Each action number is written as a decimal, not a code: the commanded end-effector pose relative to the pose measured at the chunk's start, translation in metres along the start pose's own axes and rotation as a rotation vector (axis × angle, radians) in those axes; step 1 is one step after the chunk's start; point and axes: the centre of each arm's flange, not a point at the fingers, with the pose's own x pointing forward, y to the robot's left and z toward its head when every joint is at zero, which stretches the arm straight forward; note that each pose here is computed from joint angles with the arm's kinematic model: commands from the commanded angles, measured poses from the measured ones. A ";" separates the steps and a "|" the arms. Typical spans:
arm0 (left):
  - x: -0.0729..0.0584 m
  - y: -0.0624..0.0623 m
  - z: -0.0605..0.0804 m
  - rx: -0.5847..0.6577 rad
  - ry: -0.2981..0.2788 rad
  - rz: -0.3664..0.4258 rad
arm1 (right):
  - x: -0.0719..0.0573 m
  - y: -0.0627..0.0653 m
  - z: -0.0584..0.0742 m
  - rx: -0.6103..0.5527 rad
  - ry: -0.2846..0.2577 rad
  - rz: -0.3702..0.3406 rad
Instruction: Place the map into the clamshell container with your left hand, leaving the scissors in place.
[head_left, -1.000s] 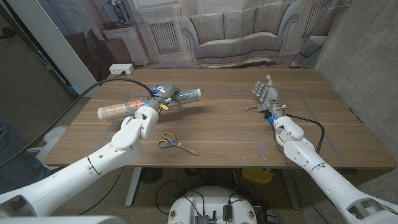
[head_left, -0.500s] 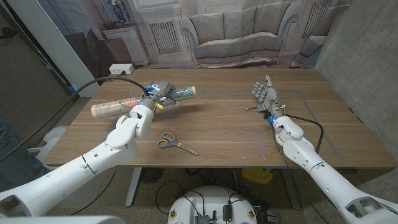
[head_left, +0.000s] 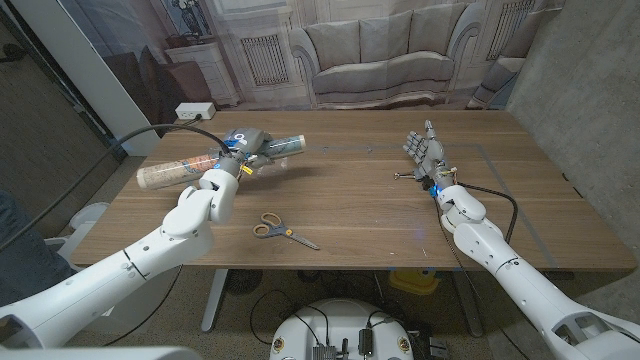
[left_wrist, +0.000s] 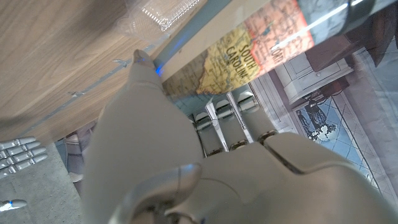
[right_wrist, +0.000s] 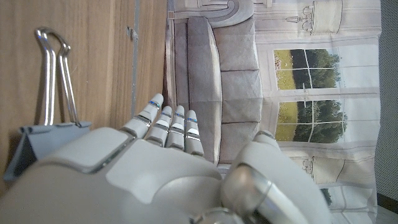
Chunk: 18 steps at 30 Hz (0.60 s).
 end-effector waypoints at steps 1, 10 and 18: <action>0.007 -0.004 -0.021 0.024 0.019 0.022 | 0.002 0.001 -0.003 0.003 0.009 -0.004; 0.016 -0.004 -0.026 0.058 0.010 0.029 | 0.002 0.001 -0.007 0.007 0.017 -0.015; 0.024 -0.001 -0.031 0.080 -0.001 0.049 | 0.002 0.000 -0.008 0.009 0.020 -0.022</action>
